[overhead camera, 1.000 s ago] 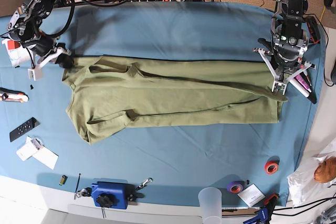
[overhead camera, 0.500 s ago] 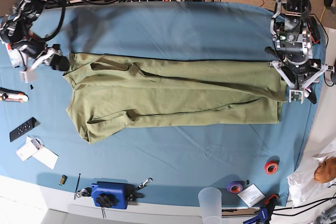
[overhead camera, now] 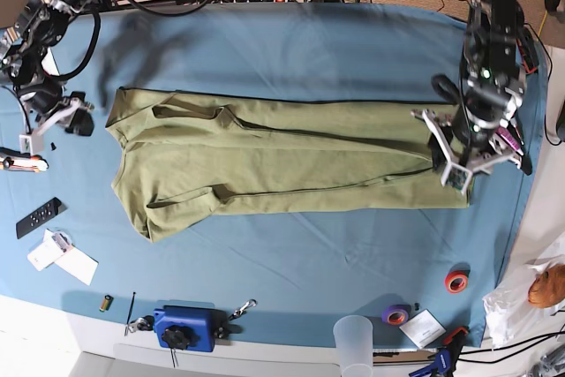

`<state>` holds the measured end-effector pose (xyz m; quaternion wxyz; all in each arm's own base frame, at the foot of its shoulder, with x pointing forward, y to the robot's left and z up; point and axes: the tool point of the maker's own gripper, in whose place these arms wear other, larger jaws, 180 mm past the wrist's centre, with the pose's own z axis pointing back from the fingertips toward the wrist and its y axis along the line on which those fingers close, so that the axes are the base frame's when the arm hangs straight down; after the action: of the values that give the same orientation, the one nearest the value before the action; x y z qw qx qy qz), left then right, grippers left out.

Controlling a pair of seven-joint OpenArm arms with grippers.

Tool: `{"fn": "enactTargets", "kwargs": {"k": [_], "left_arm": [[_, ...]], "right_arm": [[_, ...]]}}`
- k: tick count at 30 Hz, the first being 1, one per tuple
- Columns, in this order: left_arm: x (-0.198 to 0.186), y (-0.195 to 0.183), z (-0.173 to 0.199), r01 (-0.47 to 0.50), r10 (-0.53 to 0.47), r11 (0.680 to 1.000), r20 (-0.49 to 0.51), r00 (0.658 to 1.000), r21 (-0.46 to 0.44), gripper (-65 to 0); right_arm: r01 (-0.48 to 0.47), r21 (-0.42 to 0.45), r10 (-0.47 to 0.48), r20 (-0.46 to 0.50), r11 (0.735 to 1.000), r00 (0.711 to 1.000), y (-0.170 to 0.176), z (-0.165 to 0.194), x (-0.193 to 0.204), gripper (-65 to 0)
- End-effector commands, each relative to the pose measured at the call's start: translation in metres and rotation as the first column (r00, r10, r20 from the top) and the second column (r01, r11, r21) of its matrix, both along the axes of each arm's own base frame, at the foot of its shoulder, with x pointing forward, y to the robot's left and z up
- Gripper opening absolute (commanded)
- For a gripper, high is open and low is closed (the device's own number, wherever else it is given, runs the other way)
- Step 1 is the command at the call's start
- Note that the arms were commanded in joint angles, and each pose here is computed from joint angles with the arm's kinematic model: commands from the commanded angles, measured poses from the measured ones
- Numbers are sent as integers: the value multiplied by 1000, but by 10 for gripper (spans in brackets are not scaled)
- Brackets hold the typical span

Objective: Layout the t-shirt on the table in an organized manner, then fold the t-shirt properly
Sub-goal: 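Move the right gripper along the shirt to its hem corner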

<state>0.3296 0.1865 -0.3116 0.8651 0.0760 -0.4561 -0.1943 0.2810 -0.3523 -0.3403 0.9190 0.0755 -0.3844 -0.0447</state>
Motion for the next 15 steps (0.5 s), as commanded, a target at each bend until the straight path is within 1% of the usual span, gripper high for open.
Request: {"fn": "enactTargets", "kwargs": {"k": [1, 6, 8, 10, 12, 13, 15], "left_arm": [[10, 3, 10, 3, -3, 1000, 36, 999, 7, -405], [19, 8, -5, -10, 10, 1000, -18, 1000, -22, -405], [20, 12, -4, -25, 25, 1000, -13, 1000, -10, -405], [21, 19, -2, -57, 57, 998, -3, 998, -1, -405], [22, 31, 1, -92, 92, 995, 9, 996, 34, -405], [22, 37, 3, -111, 110, 992, 17, 994, 56, -405], [22, 56, 8, -158, 155, 981, 32, 987, 116, -405]], "right_arm": [[6, -36, -3, 78, 999, 997, -9, 24, 15, -465], [-4, -42, 11, 160, 999, 987, -6, 49, 44, -465], [-39, -47, 48, 194, 998, 980, 6, 60, 60, -465], [-100, -62, 111, 204, 993, 973, 24, 65, 76, -465], [-167, -97, 184, 198, 981, 963, 45, 67, 92, -465], [-184, -126, 206, 191, 975, 960, 53, 67, 99, -465], [-190, -198, 227, 188, 962, 956, 63, 68, 115, -465]]}}
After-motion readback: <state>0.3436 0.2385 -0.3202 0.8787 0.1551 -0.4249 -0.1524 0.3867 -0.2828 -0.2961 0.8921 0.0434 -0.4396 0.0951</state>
